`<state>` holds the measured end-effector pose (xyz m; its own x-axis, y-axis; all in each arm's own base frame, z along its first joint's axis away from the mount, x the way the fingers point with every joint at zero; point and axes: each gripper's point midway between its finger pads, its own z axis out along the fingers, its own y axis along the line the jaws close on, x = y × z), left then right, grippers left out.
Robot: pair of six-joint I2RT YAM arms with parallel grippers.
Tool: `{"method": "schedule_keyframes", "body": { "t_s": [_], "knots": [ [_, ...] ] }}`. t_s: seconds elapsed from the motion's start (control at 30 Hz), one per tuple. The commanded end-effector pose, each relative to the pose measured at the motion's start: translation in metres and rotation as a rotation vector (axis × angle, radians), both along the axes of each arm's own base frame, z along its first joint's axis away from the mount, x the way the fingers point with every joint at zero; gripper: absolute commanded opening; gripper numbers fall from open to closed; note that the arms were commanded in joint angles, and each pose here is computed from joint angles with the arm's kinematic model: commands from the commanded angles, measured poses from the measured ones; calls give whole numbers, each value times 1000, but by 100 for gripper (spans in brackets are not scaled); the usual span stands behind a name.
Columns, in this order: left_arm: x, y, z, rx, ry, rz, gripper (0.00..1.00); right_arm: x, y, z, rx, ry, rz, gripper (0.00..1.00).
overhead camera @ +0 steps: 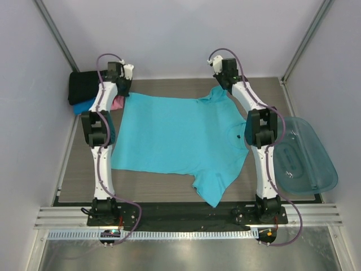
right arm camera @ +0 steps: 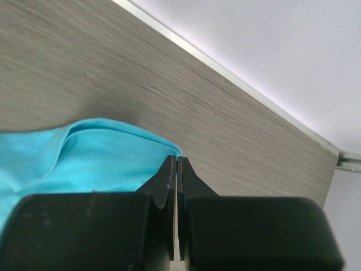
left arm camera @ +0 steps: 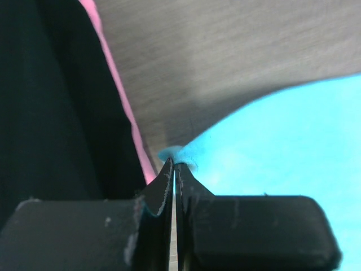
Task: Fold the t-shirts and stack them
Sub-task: Fold the tshirt
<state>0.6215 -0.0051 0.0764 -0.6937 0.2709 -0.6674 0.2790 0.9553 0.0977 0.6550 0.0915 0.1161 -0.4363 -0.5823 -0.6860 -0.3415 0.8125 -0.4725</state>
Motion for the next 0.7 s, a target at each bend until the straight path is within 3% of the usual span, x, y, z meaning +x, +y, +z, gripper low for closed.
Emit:
{"method": "schedule_keyframes", "body": {
  "t_s": [0.0, 0.27, 0.67],
  "knots": [
    [0, -2, 54, 6, -112, -55, 0, -11, 3, 97, 35, -153, 22, 1],
    [-13, -3, 86, 18, -181, -72, 0, -54, 7, 108, 82, -81, 20, 1],
    [-36, 7, 91, 56, -198, -101, 0, -131, 7, 108, 94, 9, 29, 1]
  ]
}}
